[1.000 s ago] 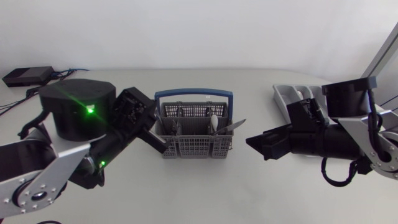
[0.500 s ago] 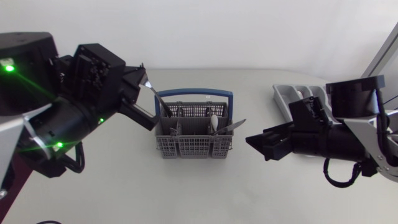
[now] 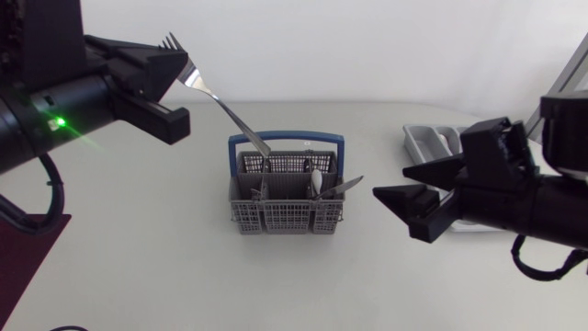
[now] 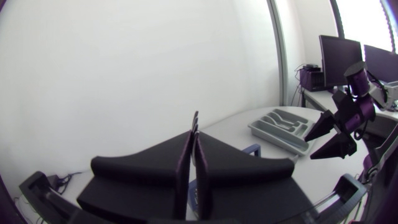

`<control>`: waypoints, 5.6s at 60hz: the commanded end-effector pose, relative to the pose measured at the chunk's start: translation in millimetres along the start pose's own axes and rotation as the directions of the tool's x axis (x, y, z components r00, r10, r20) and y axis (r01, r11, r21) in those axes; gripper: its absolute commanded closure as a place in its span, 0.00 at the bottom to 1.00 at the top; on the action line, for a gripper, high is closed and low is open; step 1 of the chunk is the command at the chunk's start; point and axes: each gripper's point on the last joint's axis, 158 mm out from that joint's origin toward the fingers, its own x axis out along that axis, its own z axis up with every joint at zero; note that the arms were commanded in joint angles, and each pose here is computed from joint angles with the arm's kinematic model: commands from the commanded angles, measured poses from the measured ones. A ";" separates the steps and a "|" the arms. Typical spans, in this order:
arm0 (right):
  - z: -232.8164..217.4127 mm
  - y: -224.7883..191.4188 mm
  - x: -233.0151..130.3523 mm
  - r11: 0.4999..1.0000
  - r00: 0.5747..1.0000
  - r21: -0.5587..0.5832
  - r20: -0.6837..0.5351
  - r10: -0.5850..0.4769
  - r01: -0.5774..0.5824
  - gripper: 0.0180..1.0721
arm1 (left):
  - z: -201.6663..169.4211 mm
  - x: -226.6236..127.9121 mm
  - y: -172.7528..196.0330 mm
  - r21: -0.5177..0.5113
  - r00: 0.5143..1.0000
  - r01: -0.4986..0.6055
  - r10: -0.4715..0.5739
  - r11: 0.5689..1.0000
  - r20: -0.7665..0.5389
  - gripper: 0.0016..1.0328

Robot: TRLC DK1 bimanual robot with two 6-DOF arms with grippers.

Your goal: Unload the cutlery basket into the drawer organizer.

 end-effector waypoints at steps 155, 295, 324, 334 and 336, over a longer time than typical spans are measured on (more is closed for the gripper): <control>79.9 78.2 83.6 0.959 0.996 -0.267 -0.003 0.092 -0.089 0.82 | -41.3 70.8 -84.9 -0.404 0.852 0.332 -0.455 0.853 -0.260 0.97; 48.0 -21.7 -35.8 0.989 0.998 -0.134 0.044 -0.051 0.056 0.91 | -49.2 78.1 13.4 -0.349 0.955 0.122 -0.206 0.929 -0.215 0.46; -16.1 -207.1 -19.7 0.957 0.958 0.079 -0.088 -0.274 0.280 0.93 | -71.3 79.7 11.3 -0.313 0.948 0.108 -0.193 0.944 -0.255 0.46; -31.2 -256.6 -16.0 0.935 0.939 0.119 -0.122 -0.320 0.334 0.93 | -76.8 79.8 10.2 -0.310 0.945 0.108 -0.194 0.945 -0.262 0.46; -34.0 -268.8 -16.6 0.929 0.935 0.130 -0.133 -0.330 0.347 0.93 | -77.5 79.9 10.0 -0.307 0.945 0.109 -0.194 0.945 -0.262 0.46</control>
